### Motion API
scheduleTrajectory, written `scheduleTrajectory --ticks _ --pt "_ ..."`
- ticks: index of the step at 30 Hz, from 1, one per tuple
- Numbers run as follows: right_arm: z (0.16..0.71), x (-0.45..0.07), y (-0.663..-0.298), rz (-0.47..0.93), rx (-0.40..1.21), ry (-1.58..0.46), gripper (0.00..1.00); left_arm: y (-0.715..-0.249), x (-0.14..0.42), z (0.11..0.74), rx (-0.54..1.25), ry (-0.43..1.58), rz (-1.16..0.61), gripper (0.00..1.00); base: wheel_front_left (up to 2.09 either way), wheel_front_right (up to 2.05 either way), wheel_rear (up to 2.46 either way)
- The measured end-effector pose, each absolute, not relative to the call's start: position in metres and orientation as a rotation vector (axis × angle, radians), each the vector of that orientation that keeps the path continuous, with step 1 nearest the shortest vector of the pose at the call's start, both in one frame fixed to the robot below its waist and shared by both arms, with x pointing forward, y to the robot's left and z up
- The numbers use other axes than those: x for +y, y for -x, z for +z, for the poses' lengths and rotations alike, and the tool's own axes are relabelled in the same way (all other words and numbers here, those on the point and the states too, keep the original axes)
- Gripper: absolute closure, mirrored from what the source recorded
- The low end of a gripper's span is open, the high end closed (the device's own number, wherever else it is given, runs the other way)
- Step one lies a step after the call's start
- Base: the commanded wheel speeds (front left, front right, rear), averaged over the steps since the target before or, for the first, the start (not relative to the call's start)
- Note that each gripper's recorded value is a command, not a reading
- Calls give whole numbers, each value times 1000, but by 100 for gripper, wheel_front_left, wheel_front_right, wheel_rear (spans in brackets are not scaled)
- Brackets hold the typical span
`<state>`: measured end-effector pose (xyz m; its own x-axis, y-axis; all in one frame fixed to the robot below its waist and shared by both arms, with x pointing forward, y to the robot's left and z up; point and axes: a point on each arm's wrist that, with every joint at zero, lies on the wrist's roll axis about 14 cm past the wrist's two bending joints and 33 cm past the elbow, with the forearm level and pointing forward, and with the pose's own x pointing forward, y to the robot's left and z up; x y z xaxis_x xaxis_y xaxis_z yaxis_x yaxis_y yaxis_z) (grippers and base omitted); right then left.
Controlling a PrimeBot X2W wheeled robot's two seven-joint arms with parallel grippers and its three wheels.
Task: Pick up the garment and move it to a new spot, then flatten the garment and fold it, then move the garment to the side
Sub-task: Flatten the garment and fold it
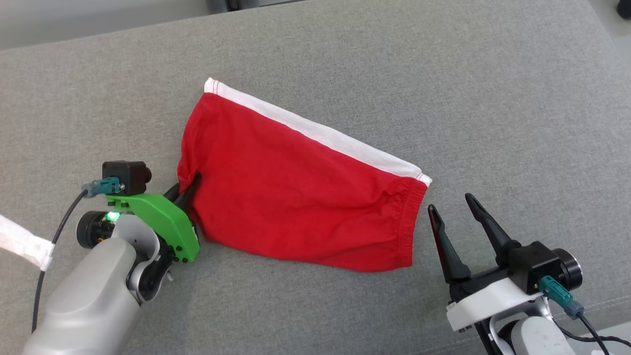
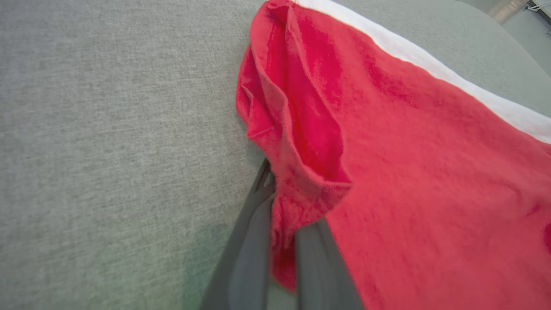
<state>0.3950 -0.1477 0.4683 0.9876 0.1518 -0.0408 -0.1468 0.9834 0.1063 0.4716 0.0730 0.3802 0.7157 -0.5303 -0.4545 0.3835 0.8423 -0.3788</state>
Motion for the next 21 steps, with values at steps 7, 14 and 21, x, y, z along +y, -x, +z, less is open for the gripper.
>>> scheduleTrajectory --ticks 7,14,21 --pt "477 -153 -396 141 22 -81 0 -459 90 393 487 348 -434 100 0 0 0" --pt "486 -149 -397 154 -3 -79 0 -422 106 395 438 468 -334 100 0 0 0" --pt "492 -136 -393 190 -18 -85 0 -387 124 399 399 543 -225 100 0 0 0"
